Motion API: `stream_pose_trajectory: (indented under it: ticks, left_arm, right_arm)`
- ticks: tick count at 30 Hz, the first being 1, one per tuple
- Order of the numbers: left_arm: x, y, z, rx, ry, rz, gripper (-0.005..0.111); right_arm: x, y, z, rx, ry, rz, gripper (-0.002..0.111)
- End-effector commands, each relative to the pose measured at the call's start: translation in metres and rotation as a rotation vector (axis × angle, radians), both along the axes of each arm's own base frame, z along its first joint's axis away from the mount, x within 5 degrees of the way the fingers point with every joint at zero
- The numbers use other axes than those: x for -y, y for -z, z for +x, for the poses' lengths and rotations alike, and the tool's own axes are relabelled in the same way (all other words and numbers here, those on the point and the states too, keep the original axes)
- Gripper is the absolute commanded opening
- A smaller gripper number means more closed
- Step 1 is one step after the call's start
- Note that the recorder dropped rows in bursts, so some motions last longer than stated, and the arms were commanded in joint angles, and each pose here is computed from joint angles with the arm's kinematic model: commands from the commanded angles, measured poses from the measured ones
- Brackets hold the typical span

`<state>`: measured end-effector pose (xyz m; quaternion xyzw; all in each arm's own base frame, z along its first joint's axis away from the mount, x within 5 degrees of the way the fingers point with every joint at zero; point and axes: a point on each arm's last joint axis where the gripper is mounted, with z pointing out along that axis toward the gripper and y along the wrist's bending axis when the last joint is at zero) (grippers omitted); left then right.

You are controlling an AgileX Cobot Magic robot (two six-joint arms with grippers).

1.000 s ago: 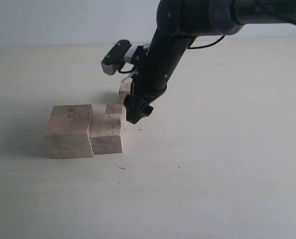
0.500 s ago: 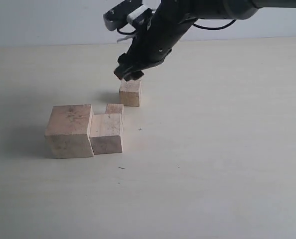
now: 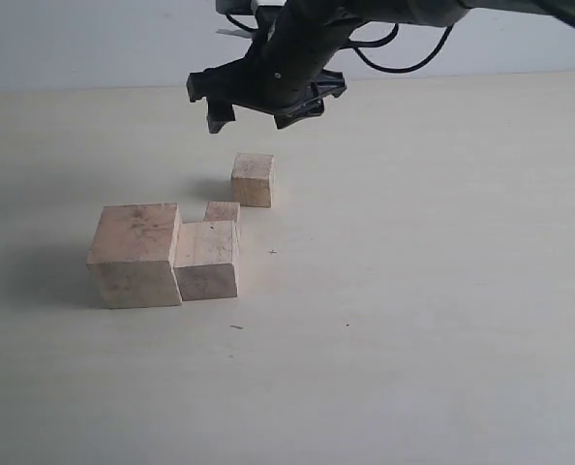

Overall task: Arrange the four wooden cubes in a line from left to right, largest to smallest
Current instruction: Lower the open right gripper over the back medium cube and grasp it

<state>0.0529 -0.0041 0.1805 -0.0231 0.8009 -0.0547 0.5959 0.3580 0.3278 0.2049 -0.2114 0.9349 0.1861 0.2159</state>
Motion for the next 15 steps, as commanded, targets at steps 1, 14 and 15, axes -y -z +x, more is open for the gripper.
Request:
stream_pose_trajectory:
  ticks: [1, 14, 15]
  left_arm:
    - [0.000, 0.000, 0.000, 0.016, 0.007, 0.002, 0.000]
    - [0.002, 0.000, 0.000, 0.016, 0.033, 0.002, 0.000]
    - [0.002, 0.000, 0.000, 0.016, 0.039, 0.002, 0.000]
  right_arm:
    - [-0.007, 0.010, 0.006, -0.075, 0.084, 0.012, 0.078]
    - [-0.018, 0.037, 0.027, -0.162, 0.275, -0.015, 0.078]
    - [-0.018, 0.038, 0.028, -0.157, 0.285, -0.026, 0.078]
